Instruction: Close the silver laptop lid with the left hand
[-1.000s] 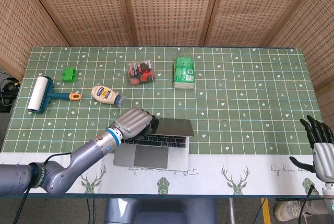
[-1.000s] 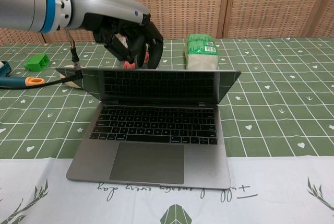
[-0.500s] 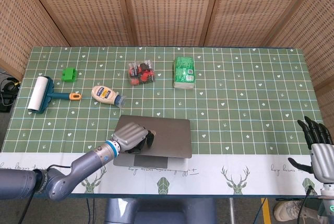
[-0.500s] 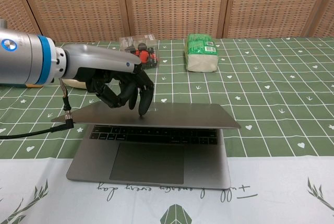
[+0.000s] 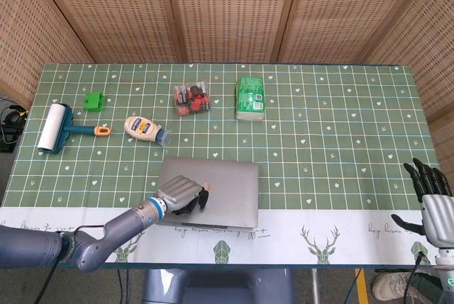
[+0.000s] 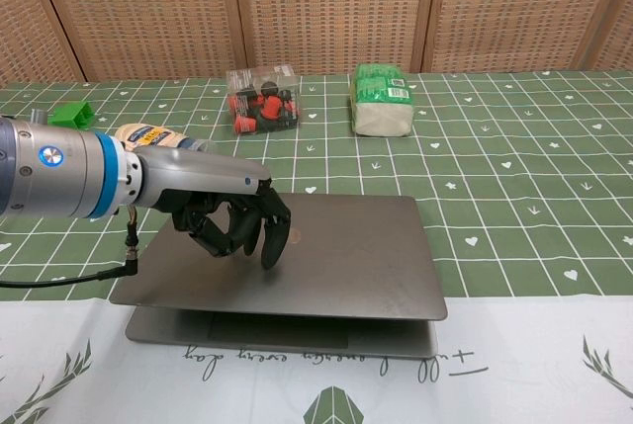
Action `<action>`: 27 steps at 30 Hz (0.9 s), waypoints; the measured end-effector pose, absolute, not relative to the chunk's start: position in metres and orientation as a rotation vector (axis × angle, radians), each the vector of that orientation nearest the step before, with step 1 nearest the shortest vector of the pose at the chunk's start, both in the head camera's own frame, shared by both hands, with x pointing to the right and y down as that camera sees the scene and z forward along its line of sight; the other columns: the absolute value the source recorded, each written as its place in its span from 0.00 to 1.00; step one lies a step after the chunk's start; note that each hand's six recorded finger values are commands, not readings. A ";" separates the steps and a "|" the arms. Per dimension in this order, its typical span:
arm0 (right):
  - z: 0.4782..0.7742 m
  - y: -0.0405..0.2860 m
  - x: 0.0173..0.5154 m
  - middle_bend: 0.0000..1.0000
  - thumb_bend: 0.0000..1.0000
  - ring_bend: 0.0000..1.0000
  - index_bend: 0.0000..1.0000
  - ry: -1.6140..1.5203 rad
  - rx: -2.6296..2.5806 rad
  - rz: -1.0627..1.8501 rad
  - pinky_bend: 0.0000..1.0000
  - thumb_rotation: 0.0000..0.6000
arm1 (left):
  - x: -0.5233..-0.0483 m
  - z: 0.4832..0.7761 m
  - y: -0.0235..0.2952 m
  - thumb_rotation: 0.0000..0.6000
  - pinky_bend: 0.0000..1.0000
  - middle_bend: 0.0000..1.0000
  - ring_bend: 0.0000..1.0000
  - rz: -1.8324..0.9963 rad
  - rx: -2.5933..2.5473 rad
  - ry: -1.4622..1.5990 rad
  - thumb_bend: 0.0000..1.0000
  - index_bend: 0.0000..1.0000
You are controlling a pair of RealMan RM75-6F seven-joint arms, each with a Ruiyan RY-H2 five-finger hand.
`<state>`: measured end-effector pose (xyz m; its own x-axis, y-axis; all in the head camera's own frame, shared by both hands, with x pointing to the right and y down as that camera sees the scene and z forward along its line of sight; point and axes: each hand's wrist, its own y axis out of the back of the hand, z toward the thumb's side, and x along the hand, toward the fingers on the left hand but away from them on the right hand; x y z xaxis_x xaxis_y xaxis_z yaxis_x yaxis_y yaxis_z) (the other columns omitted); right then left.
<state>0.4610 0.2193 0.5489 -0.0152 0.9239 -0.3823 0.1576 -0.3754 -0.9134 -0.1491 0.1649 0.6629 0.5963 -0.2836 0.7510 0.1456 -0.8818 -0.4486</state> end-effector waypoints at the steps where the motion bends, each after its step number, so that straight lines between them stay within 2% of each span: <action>1: 0.549 0.219 0.461 0.00 0.02 0.00 0.00 -1.147 -1.592 1.454 0.00 1.00 | -0.149 0.664 0.166 1.00 0.35 0.39 0.37 -1.226 -2.356 0.107 1.00 0.46; 27: 0.550 0.220 0.459 0.00 0.02 0.00 0.00 -1.138 -1.591 1.455 0.00 1.00 | -0.157 0.683 0.183 1.00 0.35 0.39 0.37 -1.273 -2.329 0.027 1.00 0.45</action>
<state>0.4586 0.2202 0.5496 -0.0120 0.9231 -0.3844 0.1508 -0.3784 -0.9133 -0.1568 0.1832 0.6828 0.5666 -0.2414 0.7878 0.2081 -0.8832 -0.4203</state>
